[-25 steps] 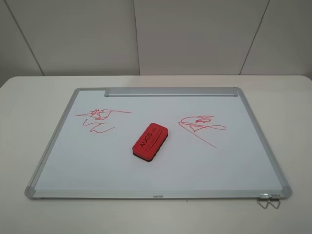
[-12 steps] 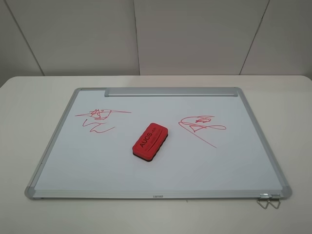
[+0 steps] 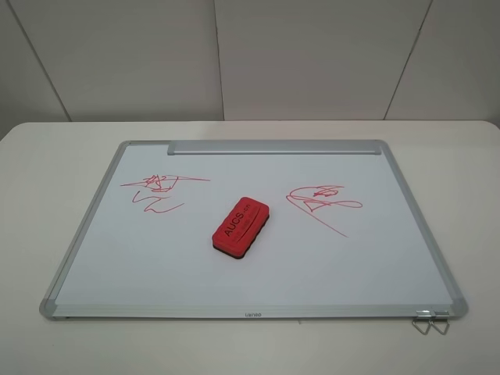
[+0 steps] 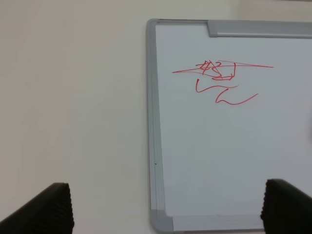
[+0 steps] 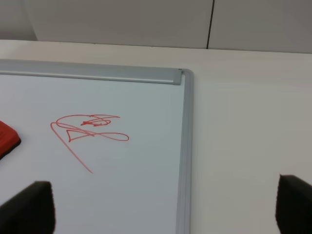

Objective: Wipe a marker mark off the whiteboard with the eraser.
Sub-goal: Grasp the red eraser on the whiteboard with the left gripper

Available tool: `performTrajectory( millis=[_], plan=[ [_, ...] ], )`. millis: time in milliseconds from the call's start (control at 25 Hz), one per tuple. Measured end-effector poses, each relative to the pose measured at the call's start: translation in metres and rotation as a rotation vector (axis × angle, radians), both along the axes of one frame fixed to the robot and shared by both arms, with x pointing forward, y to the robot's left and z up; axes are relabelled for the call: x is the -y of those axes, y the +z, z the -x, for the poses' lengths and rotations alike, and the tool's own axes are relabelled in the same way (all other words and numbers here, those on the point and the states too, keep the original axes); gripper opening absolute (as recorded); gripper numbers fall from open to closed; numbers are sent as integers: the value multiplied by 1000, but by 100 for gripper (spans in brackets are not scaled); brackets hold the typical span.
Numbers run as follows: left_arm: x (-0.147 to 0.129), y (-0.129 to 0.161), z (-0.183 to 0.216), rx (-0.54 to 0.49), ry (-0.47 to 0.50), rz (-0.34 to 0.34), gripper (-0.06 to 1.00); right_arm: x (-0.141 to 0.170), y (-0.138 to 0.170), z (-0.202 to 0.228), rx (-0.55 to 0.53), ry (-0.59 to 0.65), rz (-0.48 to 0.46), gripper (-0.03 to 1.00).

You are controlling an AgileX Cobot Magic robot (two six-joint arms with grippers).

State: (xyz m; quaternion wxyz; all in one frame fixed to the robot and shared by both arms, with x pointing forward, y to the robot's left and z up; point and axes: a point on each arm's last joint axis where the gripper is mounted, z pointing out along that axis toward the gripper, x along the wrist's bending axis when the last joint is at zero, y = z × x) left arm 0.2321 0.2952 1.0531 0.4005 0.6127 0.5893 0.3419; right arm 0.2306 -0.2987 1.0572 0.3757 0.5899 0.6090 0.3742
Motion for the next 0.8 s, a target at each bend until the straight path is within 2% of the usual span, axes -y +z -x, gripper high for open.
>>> performTrajectory(
  millis=[480, 640, 800],
  plan=[
    [1, 0, -4, -24, -8, 6, 77, 0, 0, 0, 0, 0, 0, 83],
    [4, 14, -24, -65, -32, 18, 77, 0, 0, 0, 0, 0, 0, 83],
    [11, 36, -68, -178, -109, 24, 77, 0, 0, 0, 0, 0, 0, 83]
  ],
)
